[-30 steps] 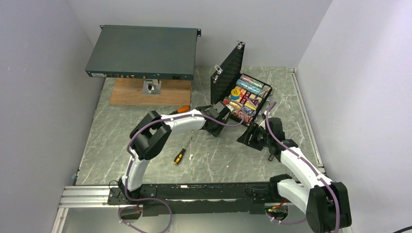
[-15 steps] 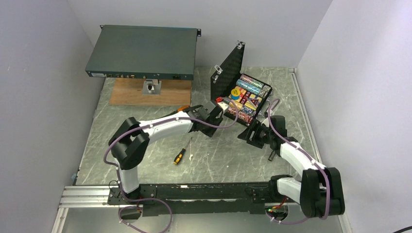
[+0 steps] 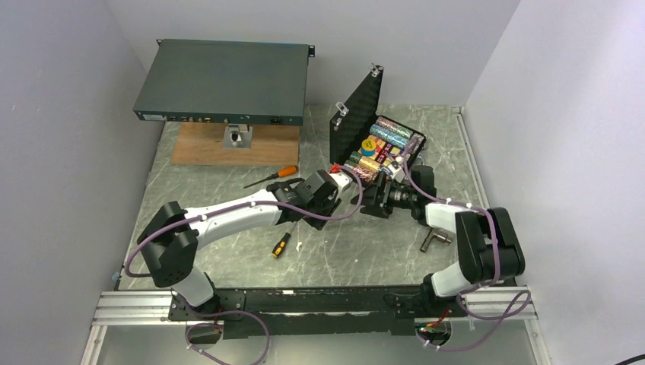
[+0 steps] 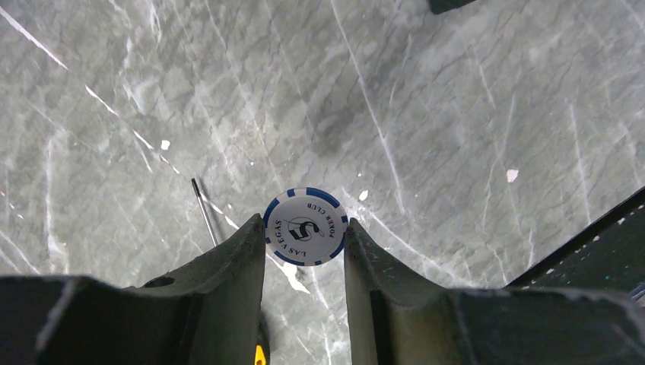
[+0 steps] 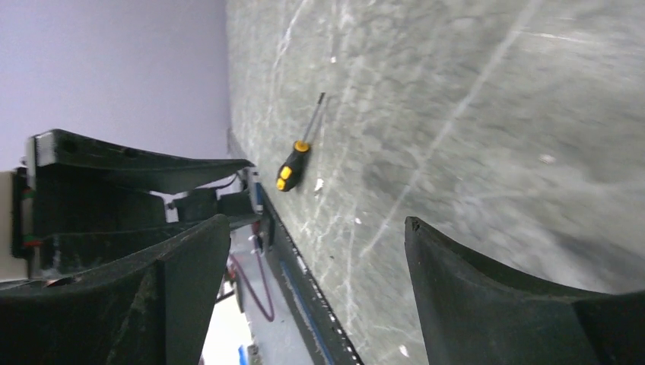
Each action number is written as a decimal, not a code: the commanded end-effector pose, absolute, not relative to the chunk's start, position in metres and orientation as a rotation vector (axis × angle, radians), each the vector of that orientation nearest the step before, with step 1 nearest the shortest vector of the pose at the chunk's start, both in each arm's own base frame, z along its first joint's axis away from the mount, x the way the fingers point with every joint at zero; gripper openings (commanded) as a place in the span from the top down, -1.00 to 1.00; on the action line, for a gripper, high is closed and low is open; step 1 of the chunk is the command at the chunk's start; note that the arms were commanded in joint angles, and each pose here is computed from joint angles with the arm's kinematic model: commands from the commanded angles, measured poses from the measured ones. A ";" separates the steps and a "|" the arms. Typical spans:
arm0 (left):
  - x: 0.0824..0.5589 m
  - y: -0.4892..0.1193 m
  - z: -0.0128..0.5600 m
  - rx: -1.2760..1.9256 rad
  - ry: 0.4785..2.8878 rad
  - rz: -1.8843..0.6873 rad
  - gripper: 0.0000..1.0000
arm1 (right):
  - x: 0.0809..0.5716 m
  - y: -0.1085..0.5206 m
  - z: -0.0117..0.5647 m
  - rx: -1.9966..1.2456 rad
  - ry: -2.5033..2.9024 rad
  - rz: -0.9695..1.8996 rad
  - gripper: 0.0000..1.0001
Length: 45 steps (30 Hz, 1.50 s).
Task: Pack up texas hold em set
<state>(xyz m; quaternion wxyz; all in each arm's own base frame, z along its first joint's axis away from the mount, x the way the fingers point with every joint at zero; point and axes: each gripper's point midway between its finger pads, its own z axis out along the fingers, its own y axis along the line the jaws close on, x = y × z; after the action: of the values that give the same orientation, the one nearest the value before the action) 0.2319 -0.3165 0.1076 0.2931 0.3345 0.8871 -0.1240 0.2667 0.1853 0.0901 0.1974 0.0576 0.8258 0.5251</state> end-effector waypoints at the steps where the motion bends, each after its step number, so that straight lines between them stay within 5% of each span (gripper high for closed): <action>1: 0.227 -0.313 0.120 0.853 2.339 -0.359 0.48 | 0.274 0.221 0.120 -0.040 2.230 1.650 -0.73; 14: 0.218 -0.295 0.124 0.856 2.313 -0.349 0.49 | 0.252 0.296 0.101 -0.185 2.314 1.841 -0.36; 27: 0.219 -0.296 0.119 0.869 2.313 -0.341 0.51 | 0.228 0.324 0.099 -0.242 2.284 2.004 -0.25; 38: 0.220 -0.299 0.118 0.872 2.319 -0.343 0.51 | 0.215 0.337 0.094 -0.250 2.287 2.037 0.23; 45: 0.220 -0.298 0.115 0.869 2.326 -0.335 0.51 | 0.209 0.334 0.100 -0.226 2.249 2.081 0.96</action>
<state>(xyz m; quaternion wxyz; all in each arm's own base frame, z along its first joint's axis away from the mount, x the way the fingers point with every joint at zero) 0.2149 -0.2911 0.1074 0.2954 0.3286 0.8890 -0.1200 0.2109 0.3335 0.0880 0.0119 -0.0560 0.7517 0.6570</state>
